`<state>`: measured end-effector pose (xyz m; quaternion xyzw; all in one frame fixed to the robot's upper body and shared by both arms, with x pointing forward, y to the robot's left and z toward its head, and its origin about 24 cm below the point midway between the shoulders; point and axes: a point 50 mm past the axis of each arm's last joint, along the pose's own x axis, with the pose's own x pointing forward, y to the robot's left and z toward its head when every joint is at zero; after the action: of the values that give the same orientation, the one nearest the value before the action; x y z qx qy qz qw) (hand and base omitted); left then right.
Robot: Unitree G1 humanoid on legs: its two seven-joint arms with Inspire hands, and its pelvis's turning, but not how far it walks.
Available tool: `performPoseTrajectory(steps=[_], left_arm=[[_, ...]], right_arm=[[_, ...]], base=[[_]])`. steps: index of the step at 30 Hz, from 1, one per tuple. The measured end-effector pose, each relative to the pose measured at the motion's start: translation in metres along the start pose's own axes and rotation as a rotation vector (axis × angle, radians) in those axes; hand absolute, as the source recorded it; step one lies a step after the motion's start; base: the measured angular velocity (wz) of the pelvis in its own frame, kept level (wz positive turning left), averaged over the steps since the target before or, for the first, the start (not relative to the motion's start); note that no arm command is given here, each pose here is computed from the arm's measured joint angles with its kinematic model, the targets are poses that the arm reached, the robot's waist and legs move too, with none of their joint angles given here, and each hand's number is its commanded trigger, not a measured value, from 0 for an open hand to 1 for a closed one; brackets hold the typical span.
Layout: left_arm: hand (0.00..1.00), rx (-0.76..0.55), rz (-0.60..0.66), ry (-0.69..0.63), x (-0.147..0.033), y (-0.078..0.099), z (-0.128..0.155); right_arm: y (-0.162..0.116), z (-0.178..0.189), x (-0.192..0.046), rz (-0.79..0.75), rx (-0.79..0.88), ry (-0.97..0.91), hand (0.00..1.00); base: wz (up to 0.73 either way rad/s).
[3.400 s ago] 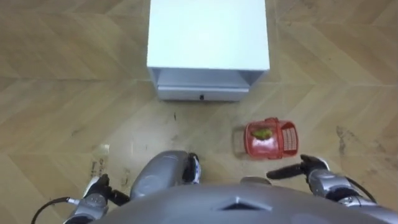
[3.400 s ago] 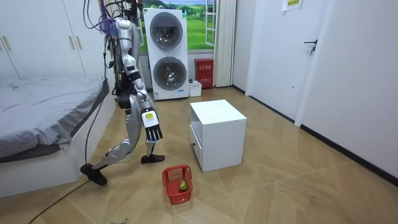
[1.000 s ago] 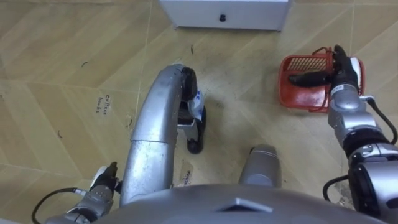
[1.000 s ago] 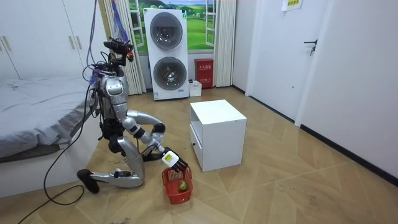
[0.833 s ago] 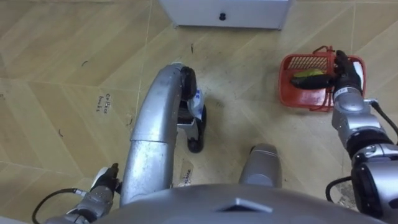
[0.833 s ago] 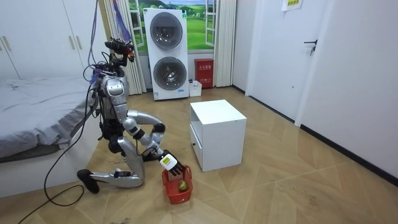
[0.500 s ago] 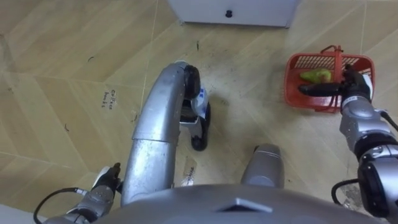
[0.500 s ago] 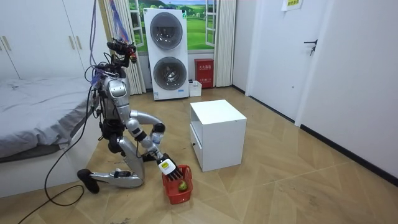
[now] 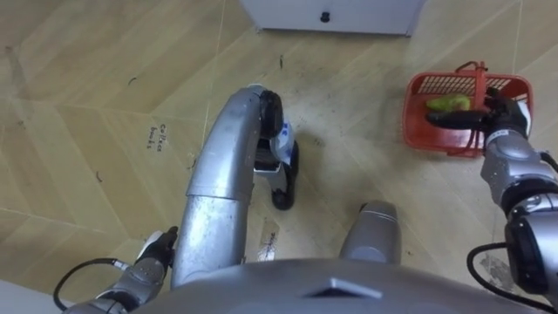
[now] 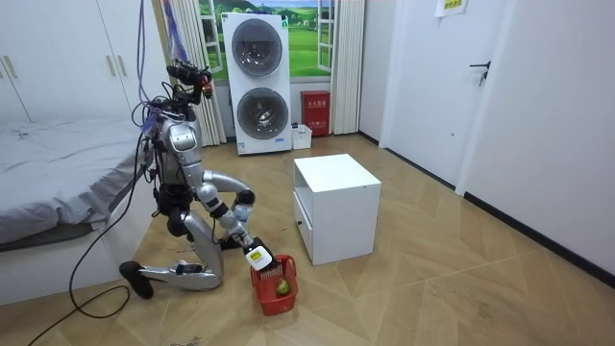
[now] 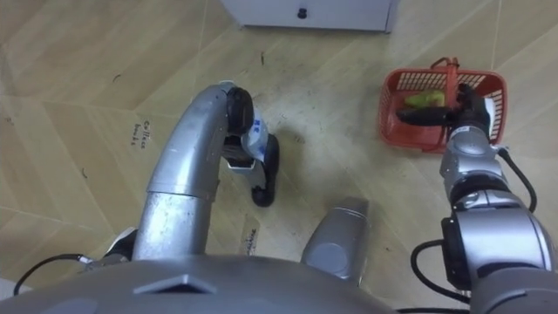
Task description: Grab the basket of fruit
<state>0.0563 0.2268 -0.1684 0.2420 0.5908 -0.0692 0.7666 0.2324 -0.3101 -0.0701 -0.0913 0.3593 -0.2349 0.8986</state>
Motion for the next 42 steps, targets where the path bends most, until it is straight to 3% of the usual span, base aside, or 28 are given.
performPoseTrajectory(steps=[26,42], left_arm=[[0.0,0.002,-0.034,-0.022,0.001,0.001,0.008],[0.0,-0.054,0.02,-0.084,0.006,0.026,0.045]], right_arm=[[-0.004,-0.011,-0.001,0.008,-0.04,0.039,1.0],[-0.003,-0.005,0.0,0.035,-0.129,0.005,1.0]], base=[[0.0],[0.0]])
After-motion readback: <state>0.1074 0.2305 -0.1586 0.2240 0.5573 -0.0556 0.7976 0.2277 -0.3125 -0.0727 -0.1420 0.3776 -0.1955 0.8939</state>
